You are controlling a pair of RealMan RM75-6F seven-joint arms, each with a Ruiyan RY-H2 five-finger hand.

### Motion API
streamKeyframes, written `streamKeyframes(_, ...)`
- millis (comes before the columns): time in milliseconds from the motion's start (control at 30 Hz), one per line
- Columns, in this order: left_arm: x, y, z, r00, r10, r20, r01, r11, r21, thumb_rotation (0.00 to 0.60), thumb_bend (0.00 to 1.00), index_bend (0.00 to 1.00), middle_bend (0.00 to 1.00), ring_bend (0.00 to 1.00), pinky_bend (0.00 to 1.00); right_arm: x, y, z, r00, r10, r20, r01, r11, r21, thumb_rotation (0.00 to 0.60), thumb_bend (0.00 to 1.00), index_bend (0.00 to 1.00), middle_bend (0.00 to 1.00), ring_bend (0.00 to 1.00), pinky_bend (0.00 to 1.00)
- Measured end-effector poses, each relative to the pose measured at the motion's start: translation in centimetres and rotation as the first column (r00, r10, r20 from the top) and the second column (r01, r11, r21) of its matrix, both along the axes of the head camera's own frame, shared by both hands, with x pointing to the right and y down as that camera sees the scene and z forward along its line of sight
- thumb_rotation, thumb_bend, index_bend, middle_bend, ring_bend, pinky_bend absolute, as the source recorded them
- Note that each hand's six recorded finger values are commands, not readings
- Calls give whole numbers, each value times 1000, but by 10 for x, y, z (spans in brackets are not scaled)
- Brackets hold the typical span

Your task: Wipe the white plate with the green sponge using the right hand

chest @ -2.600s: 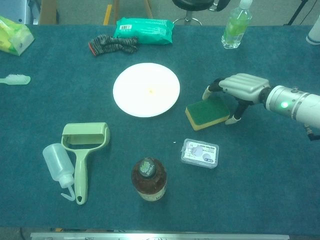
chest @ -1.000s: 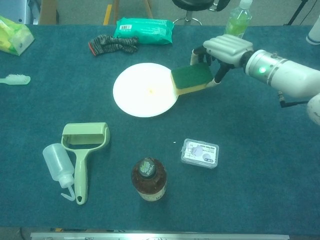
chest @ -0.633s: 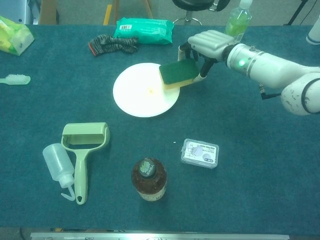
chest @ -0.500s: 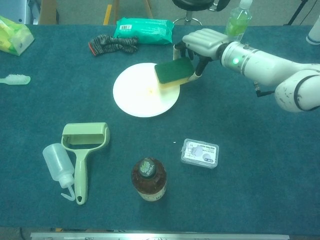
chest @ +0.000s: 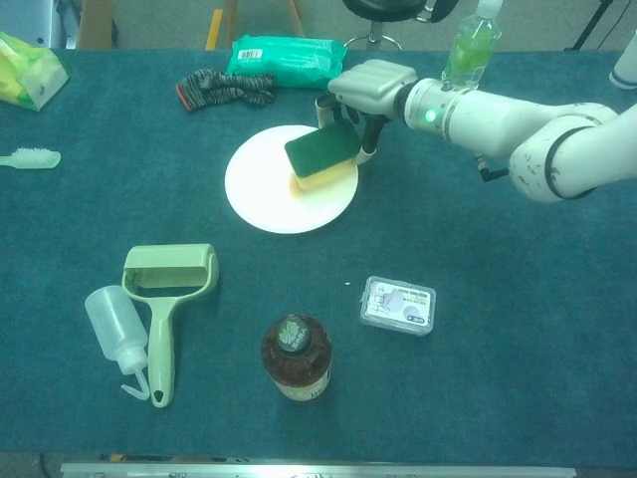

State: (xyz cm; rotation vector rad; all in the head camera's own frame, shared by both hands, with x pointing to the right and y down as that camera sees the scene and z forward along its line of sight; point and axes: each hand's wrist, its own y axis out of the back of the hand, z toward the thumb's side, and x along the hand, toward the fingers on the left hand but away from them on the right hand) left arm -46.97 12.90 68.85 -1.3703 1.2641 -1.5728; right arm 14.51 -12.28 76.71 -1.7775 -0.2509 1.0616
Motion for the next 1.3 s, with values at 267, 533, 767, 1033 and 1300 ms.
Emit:
streamKeyframes(267, -2, 2, 3, 1000, -7, -10, 7, 1000, -2, 600, 358, 420, 336, 298, 455, -19, -2, 4, 1000, -23, -19, 24, 1000, 10, 600, 112, 394, 522, 466, 384)
streamKeyframes(533, -7, 7, 5, 1000, -21, -20, 21, 1000, -7, 600, 357, 420, 336, 297, 455, -33, -5, 10, 999, -38, -38, 39, 999, 19, 600, 112, 394, 522, 466, 384)
streamKeyframes(767, -11, 10, 7, 999, -29, -29, 29, 1000, -8, 600, 358, 420, 336, 298, 455, -36, -4, 15, 997, -53, -62, 55, 998, 18, 600, 112, 394, 522, 466, 384)
streamKeyframes(1033, -11, 10, 8, 999, -27, -31, 27, 1000, -7, 600, 357, 420, 337, 298, 455, -24, -5, 16, 994, -58, -92, 61, 998, 26, 600, 112, 394, 522, 466, 384)
streamKeyframes(1300, -6, 8, 10, 999, -17, -33, 17, 1000, -9, 600, 358, 420, 337, 297, 455, -2, -9, 14, 991, -48, -128, 54, 998, 43, 600, 112, 394, 522, 466, 384)
